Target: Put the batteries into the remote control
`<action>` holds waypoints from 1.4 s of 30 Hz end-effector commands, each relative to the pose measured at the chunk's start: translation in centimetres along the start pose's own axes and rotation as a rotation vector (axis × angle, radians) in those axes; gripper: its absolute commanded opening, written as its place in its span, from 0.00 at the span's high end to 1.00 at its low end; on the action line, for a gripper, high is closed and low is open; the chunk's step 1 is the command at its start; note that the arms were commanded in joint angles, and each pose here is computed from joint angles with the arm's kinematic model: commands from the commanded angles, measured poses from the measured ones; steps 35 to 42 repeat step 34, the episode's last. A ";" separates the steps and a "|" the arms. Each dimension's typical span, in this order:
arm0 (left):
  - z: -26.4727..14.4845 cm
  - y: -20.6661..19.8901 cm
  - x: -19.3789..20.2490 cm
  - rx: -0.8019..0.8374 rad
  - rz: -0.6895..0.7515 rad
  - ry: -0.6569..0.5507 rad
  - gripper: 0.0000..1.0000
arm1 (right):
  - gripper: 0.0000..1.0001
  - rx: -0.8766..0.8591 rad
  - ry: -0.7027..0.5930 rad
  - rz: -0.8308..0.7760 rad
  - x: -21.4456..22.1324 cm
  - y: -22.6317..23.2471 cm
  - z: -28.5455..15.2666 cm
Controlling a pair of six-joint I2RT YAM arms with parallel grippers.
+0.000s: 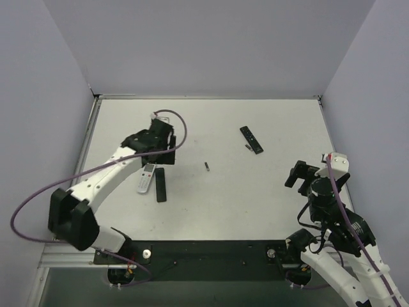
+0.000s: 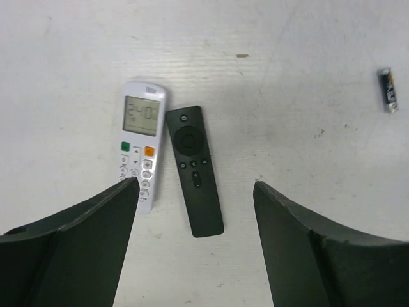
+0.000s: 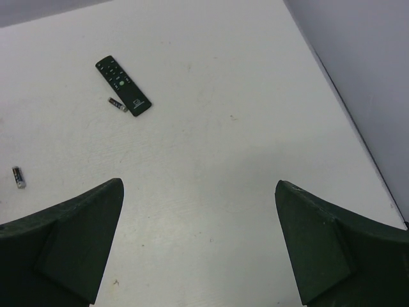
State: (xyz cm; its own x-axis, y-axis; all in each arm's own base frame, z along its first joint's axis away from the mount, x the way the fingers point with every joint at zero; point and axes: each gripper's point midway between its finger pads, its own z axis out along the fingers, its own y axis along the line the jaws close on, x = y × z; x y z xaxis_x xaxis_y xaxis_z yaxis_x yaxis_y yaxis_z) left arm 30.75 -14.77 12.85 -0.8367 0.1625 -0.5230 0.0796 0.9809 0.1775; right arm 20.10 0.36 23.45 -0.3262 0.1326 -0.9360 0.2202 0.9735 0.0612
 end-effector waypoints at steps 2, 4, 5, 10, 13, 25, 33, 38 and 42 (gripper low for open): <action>-5.2 5.5 -4.6 0.227 -0.367 -0.308 0.16 | 0.00 0.112 -0.091 0.030 -1.0 -3.0 -0.8; -7.7 8.0 -4.4 0.225 -0.425 -0.435 0.14 | 0.00 0.102 -0.133 0.050 -1.3 -3.4 -1.2; -8.5 9.5 -4.3 0.197 -0.451 -0.482 0.11 | 0.00 0.095 -0.150 0.049 -1.4 -3.5 -1.4; -14.6 14.1 -2.4 0.108 -0.520 -0.793 0.09 | 0.00 0.097 -0.232 0.094 -2.1 -4.4 -2.0; -17.8 15.7 -1.0 0.104 -0.555 -0.974 0.09 | 0.00 0.109 -0.234 0.093 -1.9 -4.5 -1.9; -22.5 18.7 2.8 0.071 -0.642 -1.253 0.07 | 0.00 0.098 -0.218 0.085 -1.9 -3.8 -1.3; -21.3 18.2 2.3 0.081 -0.639 -1.227 0.07 | 0.00 0.101 -0.229 0.093 -2.1 -3.9 -1.4; -21.1 18.2 2.3 0.076 -0.642 -1.223 0.07 | 0.00 0.101 -0.229 0.093 -2.0 -3.9 -1.4; -21.1 18.2 2.3 0.076 -0.642 -1.223 0.07 | 0.00 0.101 -0.229 0.093 -2.0 -3.9 -1.4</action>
